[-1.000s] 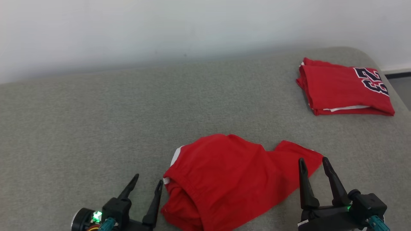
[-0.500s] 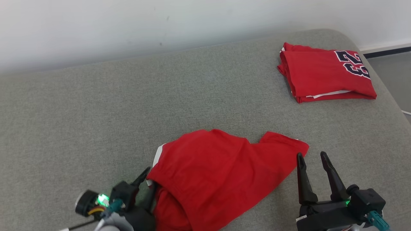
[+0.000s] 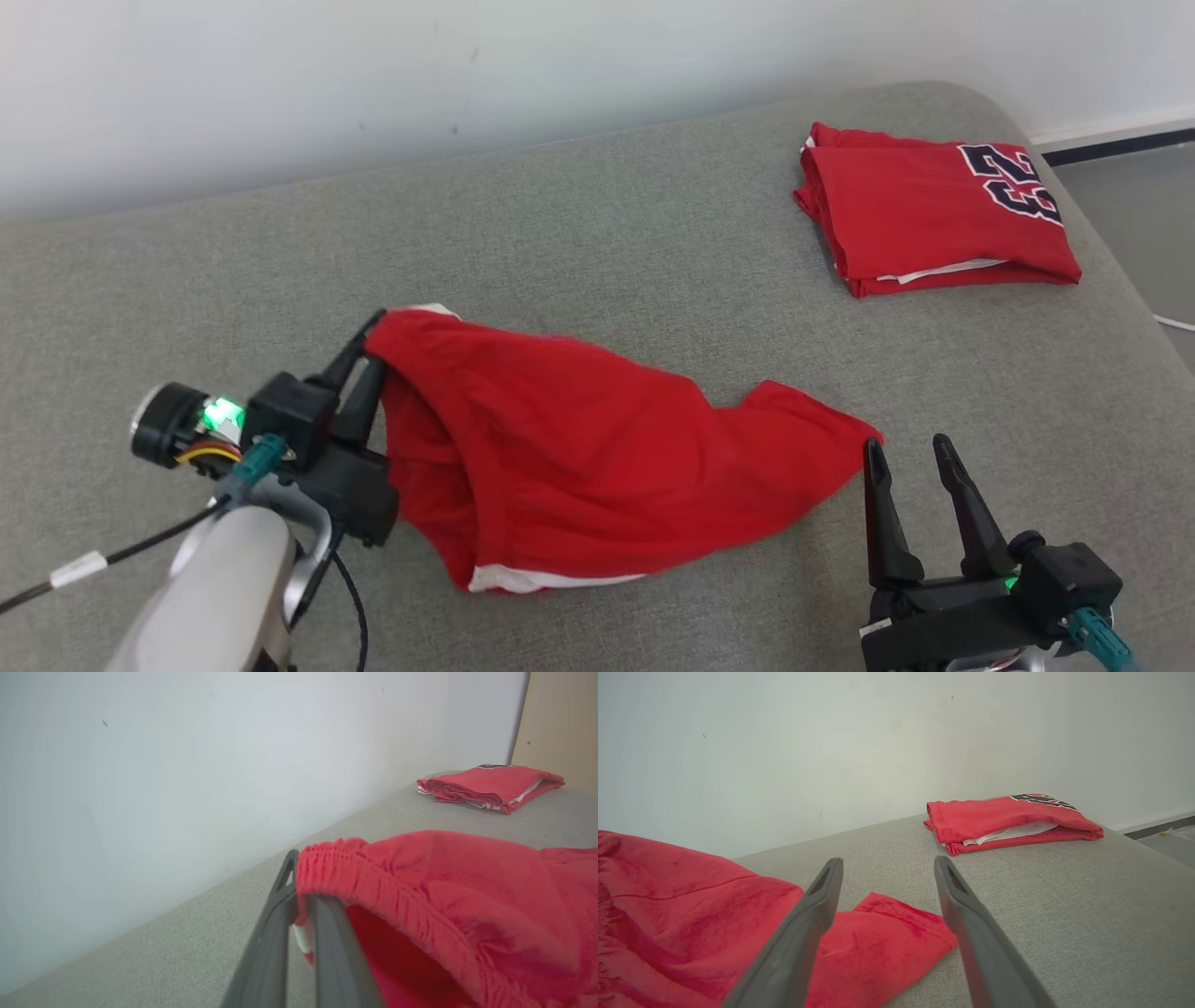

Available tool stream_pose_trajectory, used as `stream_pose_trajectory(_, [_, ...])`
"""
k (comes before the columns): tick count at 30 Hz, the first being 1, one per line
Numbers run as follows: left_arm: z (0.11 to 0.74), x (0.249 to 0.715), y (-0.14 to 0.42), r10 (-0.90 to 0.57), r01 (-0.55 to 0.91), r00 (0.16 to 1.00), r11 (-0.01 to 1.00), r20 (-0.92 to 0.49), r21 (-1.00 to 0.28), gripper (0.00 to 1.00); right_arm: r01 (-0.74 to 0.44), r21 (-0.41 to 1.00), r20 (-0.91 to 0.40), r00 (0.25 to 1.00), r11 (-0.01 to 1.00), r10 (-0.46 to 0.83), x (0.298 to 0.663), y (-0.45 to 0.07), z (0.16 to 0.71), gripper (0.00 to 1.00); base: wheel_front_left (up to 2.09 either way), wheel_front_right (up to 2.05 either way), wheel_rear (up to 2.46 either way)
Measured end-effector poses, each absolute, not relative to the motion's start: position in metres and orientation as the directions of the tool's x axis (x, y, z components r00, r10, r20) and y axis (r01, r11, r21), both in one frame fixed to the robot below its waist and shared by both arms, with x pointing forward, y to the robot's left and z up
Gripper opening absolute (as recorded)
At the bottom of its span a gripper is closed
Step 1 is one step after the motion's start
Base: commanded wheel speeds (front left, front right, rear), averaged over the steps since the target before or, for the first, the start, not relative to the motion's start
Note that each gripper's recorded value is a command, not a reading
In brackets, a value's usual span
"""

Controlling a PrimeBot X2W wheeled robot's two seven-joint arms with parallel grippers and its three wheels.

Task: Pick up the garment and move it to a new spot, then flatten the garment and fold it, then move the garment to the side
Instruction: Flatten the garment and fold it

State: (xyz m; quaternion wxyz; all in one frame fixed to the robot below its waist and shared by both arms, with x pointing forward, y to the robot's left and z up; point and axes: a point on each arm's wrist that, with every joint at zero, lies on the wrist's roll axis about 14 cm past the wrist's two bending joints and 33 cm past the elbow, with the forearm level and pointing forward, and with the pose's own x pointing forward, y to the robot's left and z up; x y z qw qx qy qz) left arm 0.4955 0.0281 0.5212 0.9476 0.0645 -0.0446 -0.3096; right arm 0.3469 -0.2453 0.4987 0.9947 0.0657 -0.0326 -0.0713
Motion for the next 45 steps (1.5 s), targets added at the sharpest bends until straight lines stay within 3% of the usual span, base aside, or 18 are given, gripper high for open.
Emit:
stream_pose_trajectory(7, [0.541,0.515,0.036,-0.576,0.555,0.813,0.81,0.083,0.187,0.0,0.154,0.132,0.058,0.985,0.979,-0.163,0.345,-0.25,0.5,1.0,0.0,0.0,0.0])
stream_pose_trajectory(8, [0.535,0.516,0.037,-0.574,0.555,0.816,0.811,0.066,0.184,0.12,0.156,0.132,0.057,0.985,0.979,-0.165,0.345,-0.251,0.5,1.0,0.0,0.0,0.0])
stream_pose_trajectory(9, [0.529,0.516,0.039,-0.573,0.556,0.819,0.81,0.046,0.184,0.66,0.158,0.132,0.057,0.984,0.979,-0.167,0.345,-0.251,0.5,1.0,0.0,0.0,0.0])
stream_pose_trajectory(10, [0.524,0.517,0.04,-0.57,0.556,0.821,0.811,0.03,0.182,1.0,0.16,0.133,0.055,0.984,0.978,-0.169,0.345,-0.251,0.499,1.0,0.0,0.0,0.0])
stream_pose_trajectory(25, [0.481,0.481,0.058,-0.535,0.542,0.841,0.835,-0.083,0.1,1.0,0.136,0.148,0.07,0.987,0.98,-0.148,0.347,-0.243,0.503,1.0,0.0,0.0,0.0])
stream_pose_trajectory(34, [0.532,0.456,0.093,-0.411,0.408,0.905,0.911,0.108,0.053,1.0,0.086,0.158,0.087,0.991,0.984,-0.1,0.35,-0.228,0.506,1.0,0.0,0.0,0.0])
stream_pose_trajectory(45, [0.559,0.402,0.165,-0.173,0.171,0.959,0.985,0.225,0.028,1.0,0.014,0.162,0.106,0.994,0.987,-0.031,0.354,-0.207,0.511,1.0,0.0,0.0,0.0])
